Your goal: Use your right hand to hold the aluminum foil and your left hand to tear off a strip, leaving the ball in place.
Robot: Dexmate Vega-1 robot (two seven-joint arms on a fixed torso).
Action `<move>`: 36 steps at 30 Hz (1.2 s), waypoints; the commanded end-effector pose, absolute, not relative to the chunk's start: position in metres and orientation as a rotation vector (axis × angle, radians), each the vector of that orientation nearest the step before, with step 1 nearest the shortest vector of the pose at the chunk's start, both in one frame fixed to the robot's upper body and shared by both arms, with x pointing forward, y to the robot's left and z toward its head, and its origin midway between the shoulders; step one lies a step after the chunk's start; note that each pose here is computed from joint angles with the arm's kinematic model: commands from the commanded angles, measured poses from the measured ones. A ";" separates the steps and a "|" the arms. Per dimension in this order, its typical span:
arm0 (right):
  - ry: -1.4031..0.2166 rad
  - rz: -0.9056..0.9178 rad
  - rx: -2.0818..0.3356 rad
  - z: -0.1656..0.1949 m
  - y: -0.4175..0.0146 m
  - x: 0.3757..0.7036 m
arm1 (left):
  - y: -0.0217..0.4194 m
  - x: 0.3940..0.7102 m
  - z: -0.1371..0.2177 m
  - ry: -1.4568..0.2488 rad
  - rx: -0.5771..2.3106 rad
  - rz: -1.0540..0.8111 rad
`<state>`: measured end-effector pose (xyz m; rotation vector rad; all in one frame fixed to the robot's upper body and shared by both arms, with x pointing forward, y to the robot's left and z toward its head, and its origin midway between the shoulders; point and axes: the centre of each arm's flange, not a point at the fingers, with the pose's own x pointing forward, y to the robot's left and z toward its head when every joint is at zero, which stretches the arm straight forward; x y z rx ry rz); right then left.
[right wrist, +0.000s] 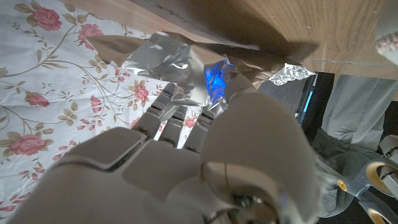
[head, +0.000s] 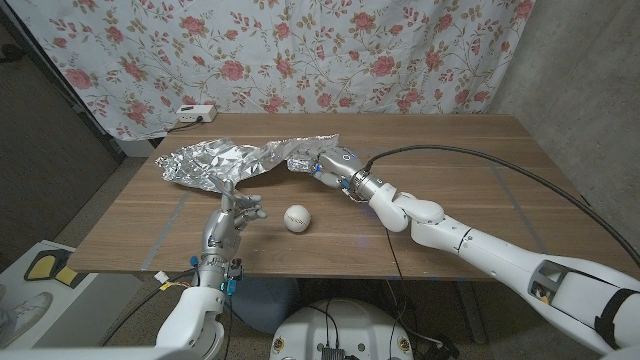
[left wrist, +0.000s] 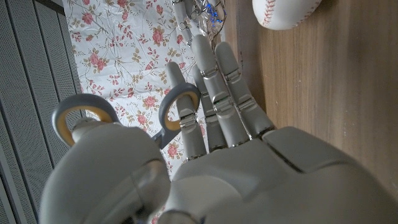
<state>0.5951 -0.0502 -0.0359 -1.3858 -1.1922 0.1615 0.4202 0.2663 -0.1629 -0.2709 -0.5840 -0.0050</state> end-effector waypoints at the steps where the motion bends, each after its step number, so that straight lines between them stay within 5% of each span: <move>1: -1.183 0.120 -1.300 -0.028 -0.073 0.593 | 0.260 0.424 -0.158 -0.579 -0.267 -0.028; 36: -1.247 0.119 -1.335 -0.013 -0.037 0.549 | 0.242 0.427 -0.153 -0.531 -0.214 -0.125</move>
